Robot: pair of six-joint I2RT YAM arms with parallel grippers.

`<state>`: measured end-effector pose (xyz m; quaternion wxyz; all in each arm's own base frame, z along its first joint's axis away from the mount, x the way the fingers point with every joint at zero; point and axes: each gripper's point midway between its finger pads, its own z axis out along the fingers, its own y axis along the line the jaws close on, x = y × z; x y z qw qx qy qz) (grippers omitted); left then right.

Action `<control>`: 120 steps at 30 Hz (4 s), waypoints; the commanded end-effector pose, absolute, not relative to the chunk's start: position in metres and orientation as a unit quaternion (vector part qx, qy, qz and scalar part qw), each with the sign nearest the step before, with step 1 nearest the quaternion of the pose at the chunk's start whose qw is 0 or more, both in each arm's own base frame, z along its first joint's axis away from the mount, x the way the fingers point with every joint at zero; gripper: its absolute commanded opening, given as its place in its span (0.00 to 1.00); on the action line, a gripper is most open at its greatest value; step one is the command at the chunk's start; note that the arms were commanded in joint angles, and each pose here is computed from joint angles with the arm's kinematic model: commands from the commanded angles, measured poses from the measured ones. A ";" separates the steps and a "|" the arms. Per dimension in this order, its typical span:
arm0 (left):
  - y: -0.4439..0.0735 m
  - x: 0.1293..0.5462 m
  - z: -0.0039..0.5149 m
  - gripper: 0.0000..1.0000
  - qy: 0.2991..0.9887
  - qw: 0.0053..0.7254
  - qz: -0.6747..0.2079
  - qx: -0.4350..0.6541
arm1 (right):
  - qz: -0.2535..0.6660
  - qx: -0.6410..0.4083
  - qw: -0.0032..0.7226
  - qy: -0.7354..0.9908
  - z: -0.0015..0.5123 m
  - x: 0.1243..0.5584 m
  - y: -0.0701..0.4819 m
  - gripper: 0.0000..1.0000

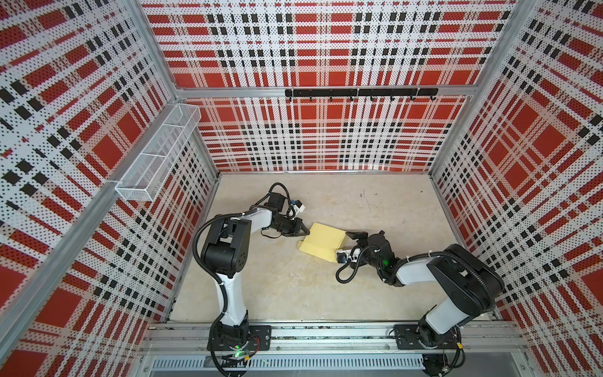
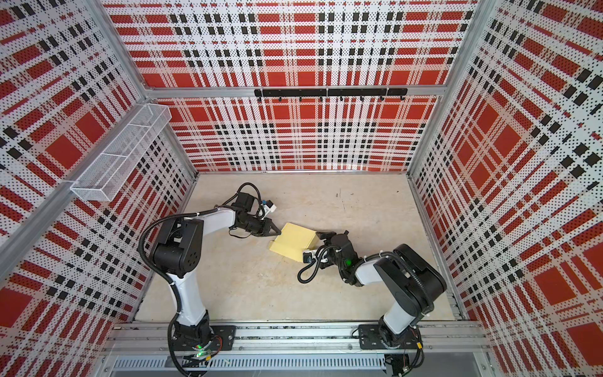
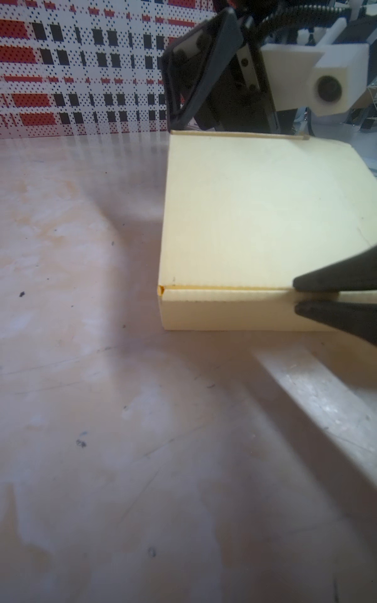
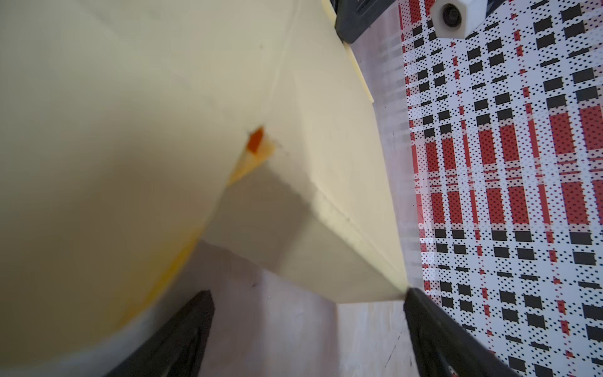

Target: Fold the paper box

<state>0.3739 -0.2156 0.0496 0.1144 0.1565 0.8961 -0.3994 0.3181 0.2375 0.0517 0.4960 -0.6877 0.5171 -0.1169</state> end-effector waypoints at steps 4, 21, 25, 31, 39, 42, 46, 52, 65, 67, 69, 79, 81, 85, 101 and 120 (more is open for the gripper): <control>-0.212 0.364 0.028 0.12 0.913 0.084 -0.368 0.155 | -0.134 -0.685 0.527 0.485 0.074 0.331 0.254 0.93; -0.224 0.361 0.041 0.15 0.904 0.089 -0.386 0.161 | -0.086 -0.698 0.535 0.468 0.080 0.323 0.277 0.68; -0.224 0.360 0.044 0.16 0.902 0.092 -0.388 0.163 | -0.086 -0.688 0.542 0.475 0.080 0.324 0.280 0.64; -0.218 0.366 0.073 0.24 0.895 0.130 -0.394 0.164 | -0.073 -0.665 0.555 0.495 0.083 0.324 0.280 0.61; -0.201 0.368 0.142 0.46 0.878 0.234 -0.360 0.211 | -0.016 -0.612 0.578 0.540 0.095 0.320 0.287 0.57; -0.188 0.369 0.162 0.47 0.874 0.267 -0.345 0.216 | 0.003 -0.589 0.585 0.559 0.098 0.322 0.292 0.55; -0.177 0.371 0.180 0.49 0.866 0.299 -0.333 0.222 | 0.037 -0.551 0.602 0.577 0.101 0.324 0.296 0.52; -0.153 0.377 0.204 0.51 0.861 0.336 -0.323 0.204 | 0.115 -0.500 0.620 0.593 0.111 0.319 0.306 0.49; -0.144 0.372 0.216 0.55 0.848 0.354 -0.311 0.242 | 0.266 -0.440 0.599 0.613 0.105 0.303 0.323 0.48; -0.146 0.371 0.213 0.56 0.847 0.356 -0.292 0.265 | 0.272 -0.439 0.600 0.612 0.100 0.304 0.324 0.48; -0.149 0.370 0.209 0.58 0.847 0.351 -0.285 0.280 | 0.279 -0.428 0.602 0.614 0.096 0.307 0.322 0.48; -0.155 0.379 0.190 0.65 0.857 0.314 -0.270 0.306 | 0.303 -0.400 0.604 0.619 0.087 0.317 0.313 0.51; -0.155 0.381 0.188 0.66 0.854 0.313 -0.272 0.315 | 0.304 -0.404 0.605 0.615 0.089 0.318 0.313 0.52; -0.162 0.387 0.185 0.66 0.836 0.314 -0.280 0.353 | 0.302 -0.399 0.604 0.620 0.086 0.322 0.307 0.53; -0.194 0.409 0.174 0.64 0.763 0.333 -0.269 0.484 | 0.308 -0.396 0.605 0.618 0.089 0.329 0.305 0.55; -0.191 0.407 0.176 0.58 0.796 0.349 -0.290 0.400 | 0.304 -0.380 0.617 0.619 0.096 0.337 0.312 0.46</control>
